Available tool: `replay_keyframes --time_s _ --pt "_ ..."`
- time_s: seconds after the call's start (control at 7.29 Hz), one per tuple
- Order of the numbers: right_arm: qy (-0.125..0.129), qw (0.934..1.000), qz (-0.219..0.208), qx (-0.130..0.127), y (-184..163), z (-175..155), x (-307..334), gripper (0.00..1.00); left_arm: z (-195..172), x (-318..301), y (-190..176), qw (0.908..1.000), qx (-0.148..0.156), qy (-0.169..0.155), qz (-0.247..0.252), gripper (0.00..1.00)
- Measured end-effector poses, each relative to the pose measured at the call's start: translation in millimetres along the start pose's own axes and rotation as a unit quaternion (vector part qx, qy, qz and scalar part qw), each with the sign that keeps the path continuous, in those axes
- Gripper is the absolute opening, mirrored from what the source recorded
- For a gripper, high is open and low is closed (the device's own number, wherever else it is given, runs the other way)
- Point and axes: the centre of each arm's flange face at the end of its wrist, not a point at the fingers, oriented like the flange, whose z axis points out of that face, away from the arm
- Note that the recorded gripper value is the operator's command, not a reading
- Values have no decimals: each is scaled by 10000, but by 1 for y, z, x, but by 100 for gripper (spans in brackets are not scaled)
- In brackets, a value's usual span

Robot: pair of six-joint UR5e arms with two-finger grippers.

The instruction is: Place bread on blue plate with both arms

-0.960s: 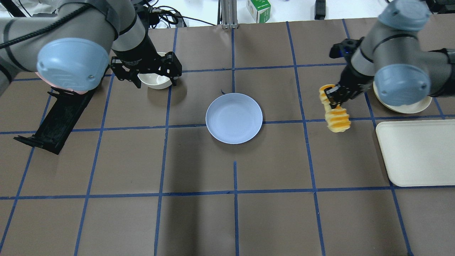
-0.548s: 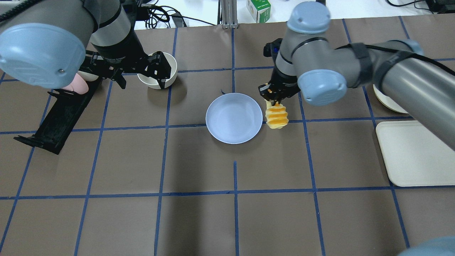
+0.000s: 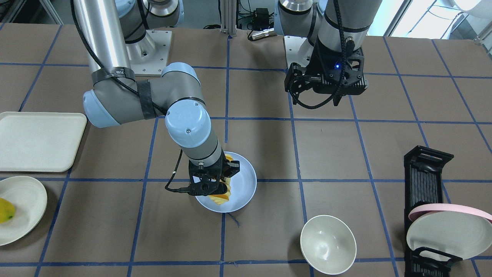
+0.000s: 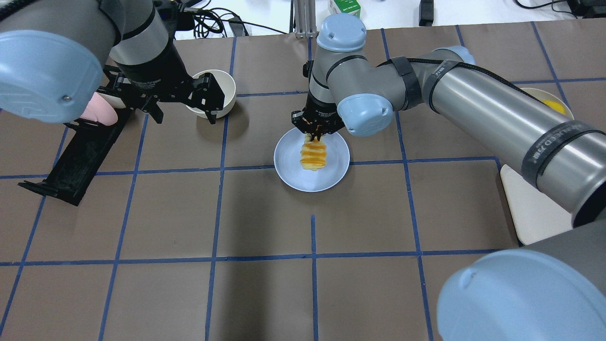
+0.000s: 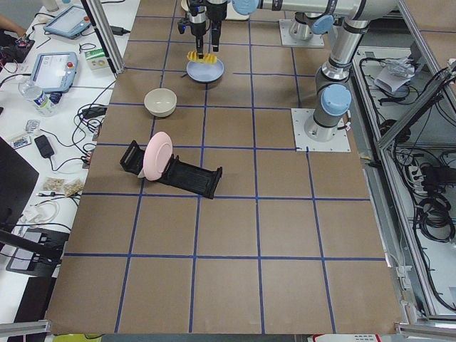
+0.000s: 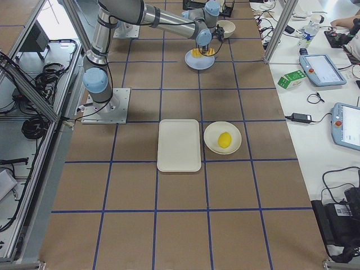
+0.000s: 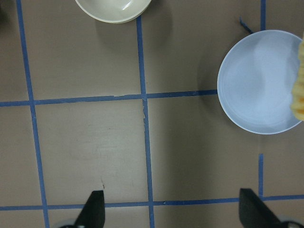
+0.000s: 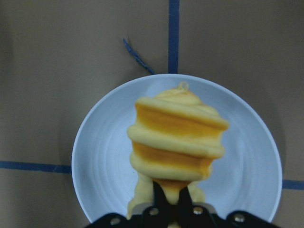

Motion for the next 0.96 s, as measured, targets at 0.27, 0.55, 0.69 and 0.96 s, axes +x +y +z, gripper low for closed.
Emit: replay_keyframes --time_s 0.27,0.55,0.69,0.96 --pt "11 9998 130 -141 3 14 1 100 0 0 2 10000 -1 -8 -3 100" --pt "35 9997 143 -196 6 20 3 100 -1 0 2 10000 3 -7 1 100" --pt "40 9998 122 -178 5 18 3 100 -1 0 2 10000 5 -8 2 100" --pt "119 9999 92 -72 1 4 6 100 -1 0 2 10000 9 -12 2 100"
